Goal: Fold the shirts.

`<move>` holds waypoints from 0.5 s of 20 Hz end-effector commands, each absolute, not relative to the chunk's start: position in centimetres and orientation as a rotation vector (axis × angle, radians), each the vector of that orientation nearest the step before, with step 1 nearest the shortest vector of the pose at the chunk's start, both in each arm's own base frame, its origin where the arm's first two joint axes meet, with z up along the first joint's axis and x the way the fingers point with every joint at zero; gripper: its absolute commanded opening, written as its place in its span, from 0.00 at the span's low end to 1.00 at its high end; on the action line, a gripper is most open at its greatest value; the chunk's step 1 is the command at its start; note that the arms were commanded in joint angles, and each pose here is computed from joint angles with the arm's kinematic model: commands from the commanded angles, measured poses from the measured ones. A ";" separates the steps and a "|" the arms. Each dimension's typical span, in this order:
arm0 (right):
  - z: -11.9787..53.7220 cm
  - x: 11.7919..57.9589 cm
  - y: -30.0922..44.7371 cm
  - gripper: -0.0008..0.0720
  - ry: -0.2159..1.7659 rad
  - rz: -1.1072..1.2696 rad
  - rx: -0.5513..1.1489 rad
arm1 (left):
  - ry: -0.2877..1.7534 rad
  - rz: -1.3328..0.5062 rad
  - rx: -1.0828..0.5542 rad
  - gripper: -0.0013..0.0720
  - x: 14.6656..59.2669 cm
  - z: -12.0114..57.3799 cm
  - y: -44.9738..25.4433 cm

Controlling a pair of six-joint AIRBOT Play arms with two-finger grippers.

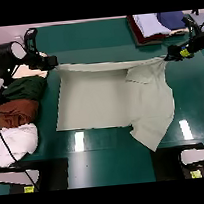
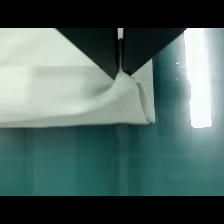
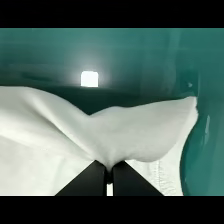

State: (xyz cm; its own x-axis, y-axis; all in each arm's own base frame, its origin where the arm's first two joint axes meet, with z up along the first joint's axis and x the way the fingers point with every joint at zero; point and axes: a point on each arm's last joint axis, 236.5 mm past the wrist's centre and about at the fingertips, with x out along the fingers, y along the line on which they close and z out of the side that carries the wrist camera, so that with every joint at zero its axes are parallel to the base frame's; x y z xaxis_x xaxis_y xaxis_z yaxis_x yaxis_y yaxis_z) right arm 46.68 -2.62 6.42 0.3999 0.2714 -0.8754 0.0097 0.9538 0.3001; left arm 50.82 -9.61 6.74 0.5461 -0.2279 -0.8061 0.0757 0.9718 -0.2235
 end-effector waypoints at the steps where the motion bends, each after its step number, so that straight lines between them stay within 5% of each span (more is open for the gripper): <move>1: 5.7 45.3 -3.6 0.03 1.179 0.174 0.245 | 1.049 -0.272 -0.153 0.05 49.5 4.8 -10.3; 10: -1.6 38.7 -2.2 0.03 1.312 0.141 0.314 | 1.253 -0.318 -0.248 0.05 44.2 -2.3 -12.0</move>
State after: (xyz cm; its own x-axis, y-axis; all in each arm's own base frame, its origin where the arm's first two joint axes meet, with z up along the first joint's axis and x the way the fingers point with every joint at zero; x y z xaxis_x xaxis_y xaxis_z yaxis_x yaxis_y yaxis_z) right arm 40.51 -2.58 0.21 0.2855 0.2713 -0.9192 0.0560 0.9527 0.2986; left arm 45.29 -10.96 -1.29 0.3137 -0.3219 -0.8933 0.1093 0.9468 -0.3028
